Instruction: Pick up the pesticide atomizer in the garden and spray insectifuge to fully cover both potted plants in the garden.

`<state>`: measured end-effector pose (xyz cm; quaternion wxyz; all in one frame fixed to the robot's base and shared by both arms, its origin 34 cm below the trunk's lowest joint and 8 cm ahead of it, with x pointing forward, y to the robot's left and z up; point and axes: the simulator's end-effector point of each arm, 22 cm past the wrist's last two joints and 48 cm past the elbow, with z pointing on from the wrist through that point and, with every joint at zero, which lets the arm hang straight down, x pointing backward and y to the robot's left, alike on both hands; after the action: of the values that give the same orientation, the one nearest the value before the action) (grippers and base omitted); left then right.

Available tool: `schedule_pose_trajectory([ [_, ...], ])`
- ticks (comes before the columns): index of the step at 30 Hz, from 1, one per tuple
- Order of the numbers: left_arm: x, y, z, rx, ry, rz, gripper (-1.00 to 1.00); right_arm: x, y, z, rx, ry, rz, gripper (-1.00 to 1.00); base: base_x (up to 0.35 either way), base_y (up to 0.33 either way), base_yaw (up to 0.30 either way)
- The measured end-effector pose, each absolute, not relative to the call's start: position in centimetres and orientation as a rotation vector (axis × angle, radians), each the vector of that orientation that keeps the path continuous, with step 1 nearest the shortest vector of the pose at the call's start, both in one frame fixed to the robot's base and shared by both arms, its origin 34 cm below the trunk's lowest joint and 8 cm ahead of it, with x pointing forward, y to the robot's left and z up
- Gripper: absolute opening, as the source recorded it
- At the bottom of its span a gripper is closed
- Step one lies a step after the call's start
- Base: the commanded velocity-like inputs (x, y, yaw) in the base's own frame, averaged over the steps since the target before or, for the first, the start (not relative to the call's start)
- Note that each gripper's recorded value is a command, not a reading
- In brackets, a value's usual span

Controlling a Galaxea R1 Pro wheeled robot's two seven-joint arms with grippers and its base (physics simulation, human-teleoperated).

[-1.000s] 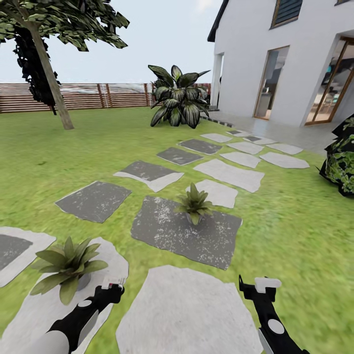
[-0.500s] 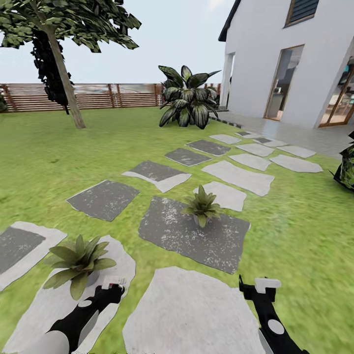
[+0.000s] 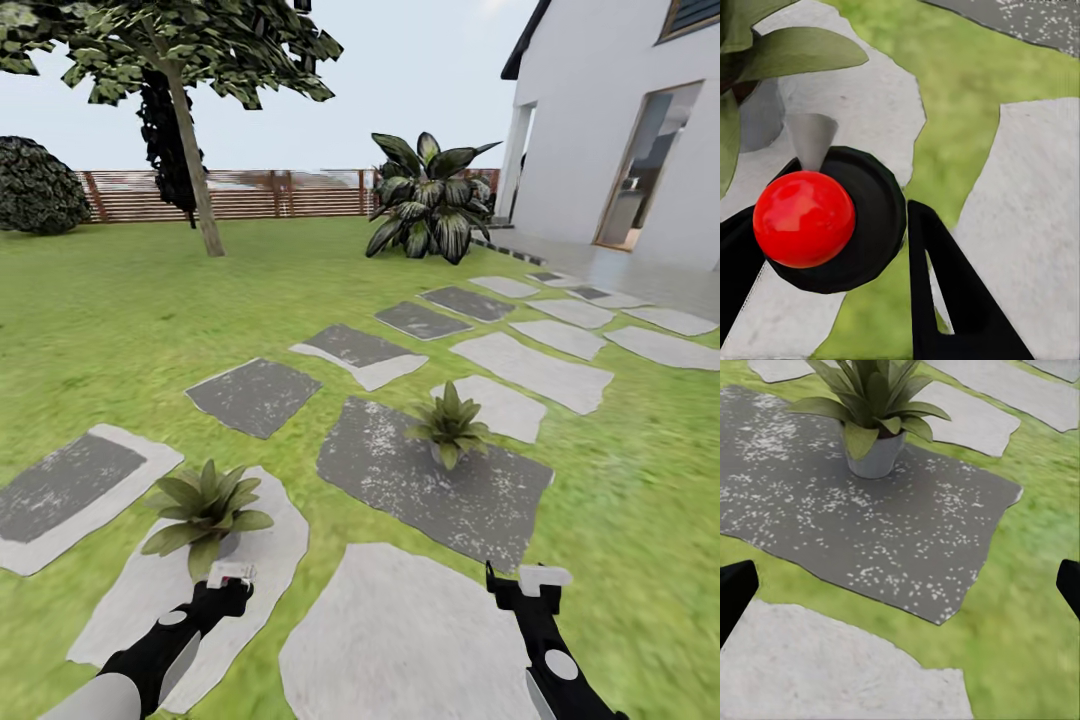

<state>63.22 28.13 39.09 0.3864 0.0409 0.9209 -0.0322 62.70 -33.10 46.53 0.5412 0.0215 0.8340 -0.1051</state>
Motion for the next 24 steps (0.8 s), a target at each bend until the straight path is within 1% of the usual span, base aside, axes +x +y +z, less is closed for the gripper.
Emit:
schedule_pose_trajectory([
  [18, 63.16, 28.13, 39.04, 0.104, 2.346, -0.082, -1.0, 62.73, -33.05, 46.57, 0.05, 1.981, -0.249, 1.0, 0.0, 0.0, 0.276],
  [21, 63.14, 28.13, 39.02, 0.104, 2.346, -0.082, -1.0, 62.76, -33.03, 46.62, 0.051, 1.979, -0.248, 1.0, 0.0, 0.0, 0.123],
  [24, 63.16, 28.12, 39.03, 0.104, 2.346, -0.082, -1.0, 62.81, -32.98, 46.7, 0.051, 1.977, -0.248, 1.0, 0.0, 0.0, 0.022],
])
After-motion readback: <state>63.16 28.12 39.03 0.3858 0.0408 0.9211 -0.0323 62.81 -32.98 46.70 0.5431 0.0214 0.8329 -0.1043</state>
